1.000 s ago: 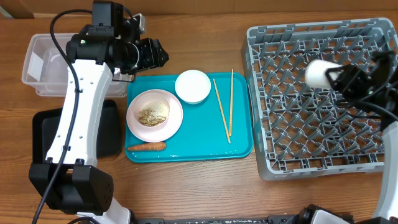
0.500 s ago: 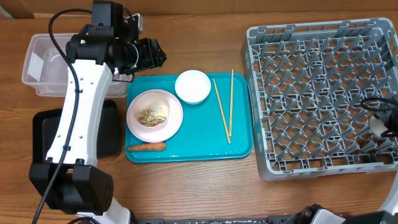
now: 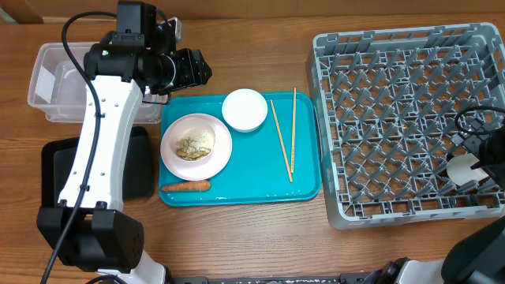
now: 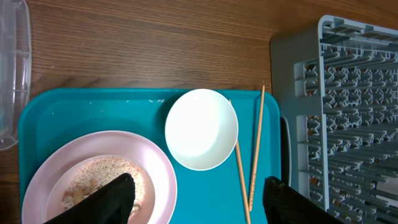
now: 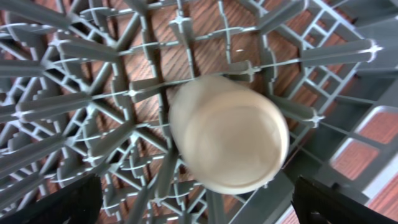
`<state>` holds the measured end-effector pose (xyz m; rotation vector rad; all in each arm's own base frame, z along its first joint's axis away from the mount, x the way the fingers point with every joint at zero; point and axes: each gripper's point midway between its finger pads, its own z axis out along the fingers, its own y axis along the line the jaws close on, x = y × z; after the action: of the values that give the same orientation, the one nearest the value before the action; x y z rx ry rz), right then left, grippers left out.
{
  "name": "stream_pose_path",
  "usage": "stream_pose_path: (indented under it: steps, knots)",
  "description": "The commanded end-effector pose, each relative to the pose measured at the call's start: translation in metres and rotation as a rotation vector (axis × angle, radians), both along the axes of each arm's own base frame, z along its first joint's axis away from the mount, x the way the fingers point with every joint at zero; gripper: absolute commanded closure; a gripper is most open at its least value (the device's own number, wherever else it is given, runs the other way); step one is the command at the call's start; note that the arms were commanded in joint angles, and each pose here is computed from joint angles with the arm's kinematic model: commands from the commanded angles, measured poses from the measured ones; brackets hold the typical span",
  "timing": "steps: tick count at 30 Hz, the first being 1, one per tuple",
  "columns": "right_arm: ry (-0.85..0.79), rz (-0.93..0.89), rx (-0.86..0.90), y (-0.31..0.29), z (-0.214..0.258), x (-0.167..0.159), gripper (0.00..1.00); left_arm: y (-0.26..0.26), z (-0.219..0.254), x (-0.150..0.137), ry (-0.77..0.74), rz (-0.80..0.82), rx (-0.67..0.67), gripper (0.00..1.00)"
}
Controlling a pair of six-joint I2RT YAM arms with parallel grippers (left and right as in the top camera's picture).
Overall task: Sort waste into correct bins and load items into the dishwasher
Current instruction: 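Place the white cup in the dish rack with the right gripper, then grasp the white bowl with the right gripper and place it in the rack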
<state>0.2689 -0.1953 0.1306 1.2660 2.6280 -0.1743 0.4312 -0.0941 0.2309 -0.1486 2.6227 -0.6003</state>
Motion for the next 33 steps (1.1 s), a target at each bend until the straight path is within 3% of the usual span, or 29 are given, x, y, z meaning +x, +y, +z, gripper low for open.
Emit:
stream_pose_path:
  steps: [1,4,8,10,12,16,20,21,24,29,33]
  knots:
    - [-0.117,0.048,0.089,0.014,0.012,0.023,0.00,0.001,0.009,0.001,-0.025,-0.001,0.014,0.30]
    - [-0.254,0.172,0.191,0.036,0.033,0.049,0.00,0.005,0.005,-0.003,-0.005,0.010,0.035,0.29]
    - [-0.423,0.406,0.133,0.076,0.101,0.099,0.00,0.014,0.000,-0.006,0.019,0.034,0.080,0.27]
    - [-0.557,0.703,0.105,0.160,0.139,0.142,0.00,0.026,-0.007,-0.011,0.048,0.071,0.141,0.16]
    - [-0.625,0.880,0.118,0.229,0.147,0.161,0.00,0.041,-0.013,-0.018,0.093,0.137,0.202,0.12]
    - [-0.651,1.135,0.189,0.347,0.123,0.179,0.00,0.072,-0.023,-0.037,0.196,0.320,0.322,0.00]
    - [-0.522,1.145,0.204,0.400,0.055,0.190,0.04,0.074,-0.025,-0.043,0.220,0.327,0.333,0.00]
    - [-0.453,1.151,0.239,0.422,0.018,0.189,0.08,0.074,-0.025,-0.043,0.222,0.327,0.333,0.00]
    - [-0.349,1.183,0.272,0.447,-0.034,0.181,0.16,0.074,-0.025,-0.043,0.222,0.327,0.333,0.00]
    - [-0.253,1.178,0.300,0.458,-0.077,0.170,0.30,0.074,-0.025,-0.043,0.222,0.327,0.332,0.00]
    - [-0.232,1.158,0.303,0.456,-0.081,0.168,0.76,0.074,-0.025,-0.043,0.222,0.326,0.332,0.00]
